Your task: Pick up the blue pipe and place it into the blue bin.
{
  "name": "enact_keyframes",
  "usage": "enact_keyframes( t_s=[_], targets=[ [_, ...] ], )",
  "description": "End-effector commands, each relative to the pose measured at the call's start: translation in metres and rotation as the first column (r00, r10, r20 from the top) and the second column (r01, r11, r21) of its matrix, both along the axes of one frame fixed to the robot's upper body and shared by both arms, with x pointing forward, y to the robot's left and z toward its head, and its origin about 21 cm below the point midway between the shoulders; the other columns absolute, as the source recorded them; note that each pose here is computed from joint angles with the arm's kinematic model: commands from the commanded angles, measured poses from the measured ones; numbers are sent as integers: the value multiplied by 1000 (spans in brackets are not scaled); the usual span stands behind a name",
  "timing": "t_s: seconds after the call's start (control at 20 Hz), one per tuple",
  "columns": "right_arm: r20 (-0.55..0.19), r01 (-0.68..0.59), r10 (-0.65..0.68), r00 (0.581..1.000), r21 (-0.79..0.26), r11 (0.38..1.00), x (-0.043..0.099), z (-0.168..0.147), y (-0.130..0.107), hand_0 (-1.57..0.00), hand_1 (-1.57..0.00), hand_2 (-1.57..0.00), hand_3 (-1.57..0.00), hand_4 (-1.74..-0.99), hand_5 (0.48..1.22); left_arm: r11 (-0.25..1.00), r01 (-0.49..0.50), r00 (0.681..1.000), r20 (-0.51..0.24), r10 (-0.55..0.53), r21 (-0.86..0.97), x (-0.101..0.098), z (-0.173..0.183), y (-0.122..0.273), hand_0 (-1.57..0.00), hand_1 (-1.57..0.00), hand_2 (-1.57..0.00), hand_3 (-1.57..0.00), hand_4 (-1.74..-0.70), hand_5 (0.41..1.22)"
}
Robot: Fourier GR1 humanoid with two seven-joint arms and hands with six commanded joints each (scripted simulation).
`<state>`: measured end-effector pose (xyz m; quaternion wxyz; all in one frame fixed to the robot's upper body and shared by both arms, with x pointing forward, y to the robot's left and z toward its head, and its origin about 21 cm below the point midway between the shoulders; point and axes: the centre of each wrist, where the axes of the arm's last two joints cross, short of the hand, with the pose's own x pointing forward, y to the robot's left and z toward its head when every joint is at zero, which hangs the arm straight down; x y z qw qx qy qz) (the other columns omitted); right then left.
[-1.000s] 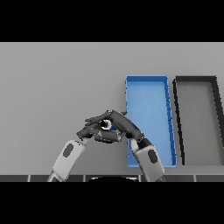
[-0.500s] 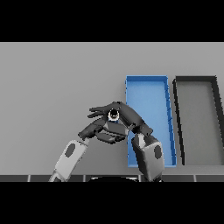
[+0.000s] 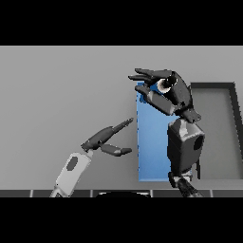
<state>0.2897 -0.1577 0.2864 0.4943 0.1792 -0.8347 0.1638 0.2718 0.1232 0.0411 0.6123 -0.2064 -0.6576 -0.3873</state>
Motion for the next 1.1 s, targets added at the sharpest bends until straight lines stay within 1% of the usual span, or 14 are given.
enact_keyframes(
  t_s=[0.0,0.05,0.15,0.25,0.45,0.6,0.65,0.7,0.75,0.8,0.85,0.9,0.95,1.05],
  targets=[
    [-10,60,-60,998,-4,998,2,-2,-12,-1571,-1571,-1571,-1571,-1498,1221,1000,-2,1000,-4,2,-2,-2,-1,3,0,0,0,0,-951,468],
    [-26,113,-113,993,-10,994,6,-3,-20,-1571,-1571,-1571,-1571,-1498,1221,1000,-6,1000,-5,6,-5,-3,1,0,0,0,0,1,-950,470],
    [-85,185,-186,979,-13,983,12,-16,-37,-1571,-1571,-1571,-1571,-1499,1221,1000,-7,1000,-1,7,-12,-6,3,-1,1,1,1,1,-951,474],
    [-135,256,-259,956,-38,966,15,-30,-52,-1571,-1571,-1571,-1571,-1499,1221,1000,-13,1000,-2,13,1,-1,1,4,1,1,1,1,-950,472],
    [-267,344,-364,893,-120,931,15,-74,-72,-1571,-1571,-1571,-1571,-1499,1221,1000,-18,1000,13,18,-12,1,2,0,1,1,1,1,-941,463],
    [-365,402,-440,820,-179,898,10,-109,-84,-1571,-1571,-1571,-1571,-1500,1221,1000,-22,1000,16,22,1,0,-2,4,1,1,1,1,-935,460],
    [-394,408,-455,799,-203,890,6,-121,-83,-1571,-1571,-1571,-1571,-1500,1221,1000,-28,999,18,28,1,-2,-5,2,1,1,1,1,-931,460],
    [-422,425,-477,771,-218,879,4,-131,-88,-1571,-1571,-1571,-1571,-1500,1221,999,-29,999,33,29,-14,-1,-1,5,1,1,1,1,-929,462],
    [-448,441,-501,740,-239,865,1,-141,-92,-1571,-1571,-1571,-1571,-1500,1221,1000,-27,999,38,28,-15,-1,0,6,1,1,1,1,-927,463],
    [-484,459,-523,701,-255,851,1,-153,-94,-1571,-1571,-1571,-1571,-1500,1221,1000,-25,999,40,25,-11,0,1,4,1,1,1,1,-927,464],
    [-516,462,-530,673,-266,846,-3,-165,-92,-1571,-1571,-1571,-1571,-1500,1221,999,-32,999,40,33,-3,3,3,5,1,1,1,1,-928,465],
    [-543,468,-545,639,-287,836,-5,-176,-94,-1571,-1571,-1571,-1571,-1500,1221,1000,-27,999,41,28,-9,-1,0,4,1,1,1,1,-928,466],
    [-565,481,-559,607,-299,824,-10,-185,-96,-1571,-1571,-1571,-1571,-1499,1221,999,-31,999,44,32,-7,0,1,5,1,1,1,1,-928,467],
    [-627,478,-546,556,-296,827,-12,-203,-97,-1571,-1571,-1571,-1571,-1498,1221,1000,-31,998,45,31,1,-1,-1,3,1,1,1,1,-925,474]
  ],
)
